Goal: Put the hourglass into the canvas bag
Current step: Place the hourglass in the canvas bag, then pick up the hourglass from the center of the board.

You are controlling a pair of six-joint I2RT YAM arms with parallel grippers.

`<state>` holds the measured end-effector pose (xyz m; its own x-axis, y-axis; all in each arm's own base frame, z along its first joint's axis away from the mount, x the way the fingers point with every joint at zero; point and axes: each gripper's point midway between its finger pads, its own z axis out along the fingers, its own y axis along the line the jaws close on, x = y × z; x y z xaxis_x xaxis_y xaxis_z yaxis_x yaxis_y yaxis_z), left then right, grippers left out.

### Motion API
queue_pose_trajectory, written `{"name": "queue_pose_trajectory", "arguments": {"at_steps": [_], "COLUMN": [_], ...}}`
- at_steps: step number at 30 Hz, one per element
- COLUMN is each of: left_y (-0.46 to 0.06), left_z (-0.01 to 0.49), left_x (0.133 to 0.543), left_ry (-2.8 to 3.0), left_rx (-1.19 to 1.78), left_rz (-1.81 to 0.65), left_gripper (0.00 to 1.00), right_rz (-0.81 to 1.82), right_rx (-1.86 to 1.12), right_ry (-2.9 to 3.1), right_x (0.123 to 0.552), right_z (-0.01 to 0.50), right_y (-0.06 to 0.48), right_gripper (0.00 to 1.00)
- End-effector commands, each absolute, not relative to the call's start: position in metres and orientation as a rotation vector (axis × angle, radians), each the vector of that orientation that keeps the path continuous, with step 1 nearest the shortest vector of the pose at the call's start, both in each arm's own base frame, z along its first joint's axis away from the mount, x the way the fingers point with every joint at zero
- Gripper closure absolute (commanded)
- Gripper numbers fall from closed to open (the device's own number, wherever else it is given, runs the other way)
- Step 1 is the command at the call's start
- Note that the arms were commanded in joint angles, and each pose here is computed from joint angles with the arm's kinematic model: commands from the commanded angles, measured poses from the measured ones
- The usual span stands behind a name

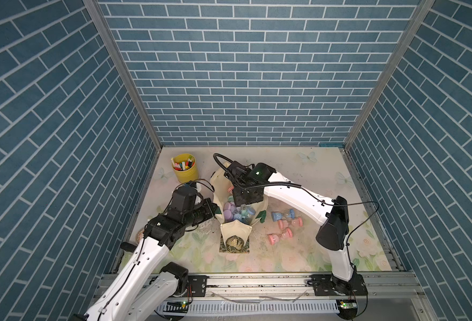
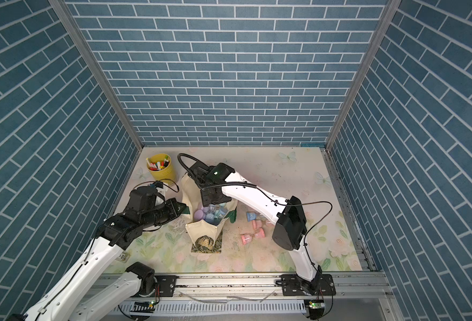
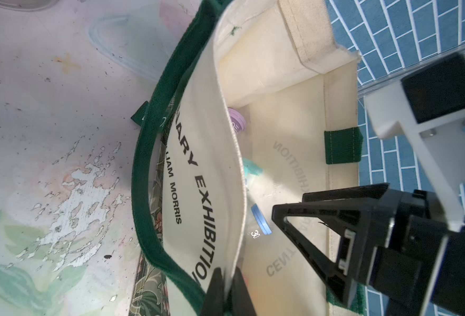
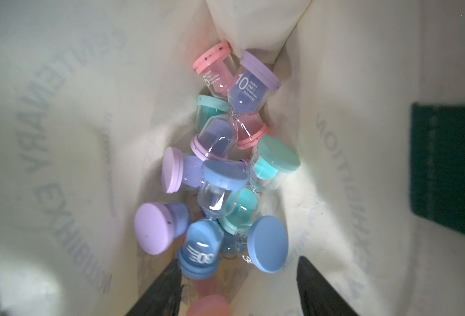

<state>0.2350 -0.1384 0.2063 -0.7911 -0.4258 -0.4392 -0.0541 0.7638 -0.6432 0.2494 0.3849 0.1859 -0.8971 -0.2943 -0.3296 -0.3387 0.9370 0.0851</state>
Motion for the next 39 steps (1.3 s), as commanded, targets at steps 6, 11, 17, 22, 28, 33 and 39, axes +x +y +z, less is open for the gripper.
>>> {"name": "queue_pose_trajectory", "arguments": {"at_steps": [6,11,17,22,28,33,39], "left_y": [-0.139,-0.138,-0.14,-0.14,-0.141,-0.142,-0.142], "left_z": [0.212,0.215,0.214,0.213,0.21,0.209,0.207], "left_x": [0.238,0.235,0.236,0.236,0.236,0.236,0.236], "left_ry": [2.364,2.361,2.358,2.351,2.354,2.356,2.359], "left_rx": [-0.346,-0.344,-0.348,-0.357,-0.352,-0.35,-0.349], "left_rz": [-0.846,-0.851,-0.875,-0.883,-0.886,-0.888,-0.893], "left_gripper": [1.0,1.0,1.0,1.0,1.0,1.0,1.0], "right_rz": [0.139,0.047,0.011,0.03,0.034,0.024,0.042], "right_rx": [-0.327,-0.2,-0.025,0.135,0.304,0.324,0.307], "right_ry": [2.607,2.564,2.629,2.718,2.784,2.831,2.877], "right_x": [0.253,0.245,0.223,0.208,0.202,0.197,0.18], "right_z": [0.27,0.276,0.239,0.192,0.147,0.128,0.113], "right_y": [0.333,0.282,0.23,0.199,0.179,0.182,0.188], "right_gripper": [0.41,0.45,0.47,0.49,0.51,0.49,0.41]}}
